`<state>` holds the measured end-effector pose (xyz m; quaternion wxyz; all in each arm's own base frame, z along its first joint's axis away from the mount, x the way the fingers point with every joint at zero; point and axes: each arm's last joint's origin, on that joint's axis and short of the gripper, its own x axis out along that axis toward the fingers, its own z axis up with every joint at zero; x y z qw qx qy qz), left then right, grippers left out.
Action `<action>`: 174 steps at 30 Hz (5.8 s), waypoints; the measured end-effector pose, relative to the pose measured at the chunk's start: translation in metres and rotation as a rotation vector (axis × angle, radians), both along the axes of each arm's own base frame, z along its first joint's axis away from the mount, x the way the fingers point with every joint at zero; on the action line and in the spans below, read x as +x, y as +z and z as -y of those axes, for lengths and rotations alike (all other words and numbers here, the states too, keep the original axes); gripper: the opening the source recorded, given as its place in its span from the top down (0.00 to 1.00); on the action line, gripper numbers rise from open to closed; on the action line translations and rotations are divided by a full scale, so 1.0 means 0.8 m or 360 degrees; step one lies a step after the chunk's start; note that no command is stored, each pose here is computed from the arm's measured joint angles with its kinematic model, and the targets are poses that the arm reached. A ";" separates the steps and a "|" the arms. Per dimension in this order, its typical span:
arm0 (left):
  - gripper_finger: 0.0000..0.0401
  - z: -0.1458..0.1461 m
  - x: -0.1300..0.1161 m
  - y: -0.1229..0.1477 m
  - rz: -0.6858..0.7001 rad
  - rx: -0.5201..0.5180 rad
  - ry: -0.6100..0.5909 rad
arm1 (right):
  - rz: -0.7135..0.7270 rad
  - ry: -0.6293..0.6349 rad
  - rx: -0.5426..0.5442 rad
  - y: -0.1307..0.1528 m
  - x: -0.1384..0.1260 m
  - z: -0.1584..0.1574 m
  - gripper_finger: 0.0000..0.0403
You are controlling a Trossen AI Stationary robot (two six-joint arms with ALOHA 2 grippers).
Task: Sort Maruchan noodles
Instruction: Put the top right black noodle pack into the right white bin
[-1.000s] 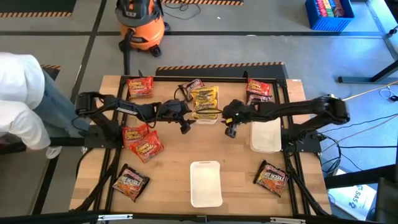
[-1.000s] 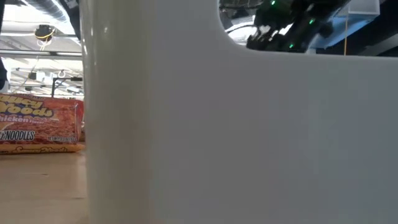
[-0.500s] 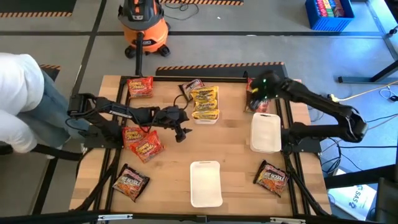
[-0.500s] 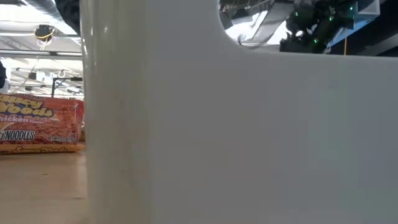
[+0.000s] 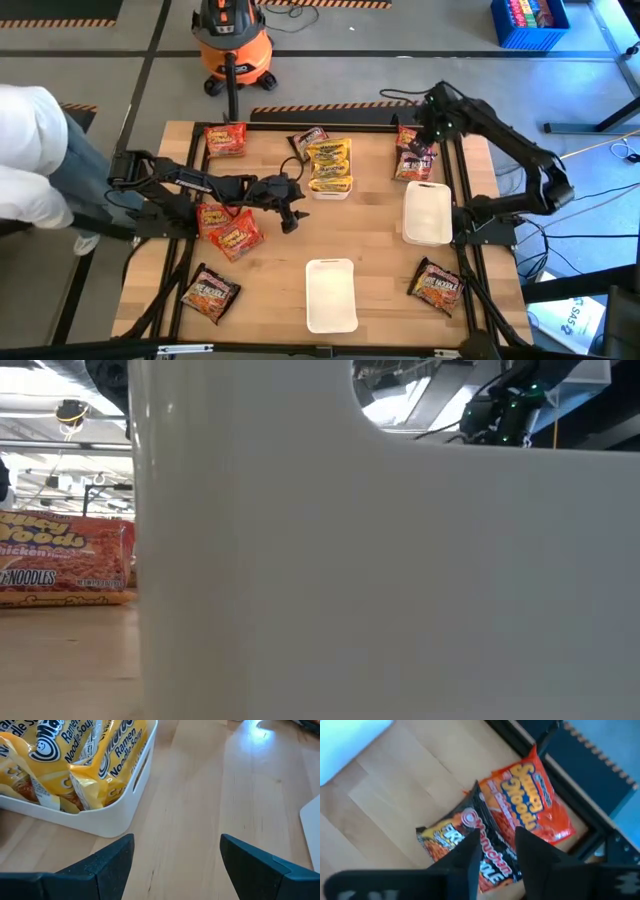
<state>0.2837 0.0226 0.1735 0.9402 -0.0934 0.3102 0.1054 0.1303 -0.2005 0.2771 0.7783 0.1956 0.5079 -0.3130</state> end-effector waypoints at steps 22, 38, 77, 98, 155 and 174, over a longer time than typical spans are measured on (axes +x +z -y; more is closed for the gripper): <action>0.28 0.002 0.000 0.000 -0.0004 0.0003 -0.0015 | -0.0274 -0.0002 0.0443 -0.095 0.012 0.052 0.09; 0.28 0.002 0.000 0.000 -0.0008 0.0027 -0.0033 | -0.0119 0.0171 0.0742 -0.128 0.022 0.055 0.33; 0.28 0.002 0.000 0.000 -0.0008 0.0035 -0.0039 | -0.0240 0.0414 0.0219 -0.043 0.082 -0.018 0.96; 0.28 0.004 0.000 0.000 -0.0004 -0.0001 -0.0068 | -0.0256 0.0276 0.0570 -0.109 0.044 0.020 0.12; 0.28 0.004 0.002 0.001 0.0022 0.0006 -0.0062 | 0.0184 0.0726 0.0593 -0.037 0.101 -0.035 0.83; 0.28 0.062 0.001 0.003 0.0068 -0.0096 -0.0064 | 0.0365 0.0955 0.0233 0.042 0.138 -0.224 0.83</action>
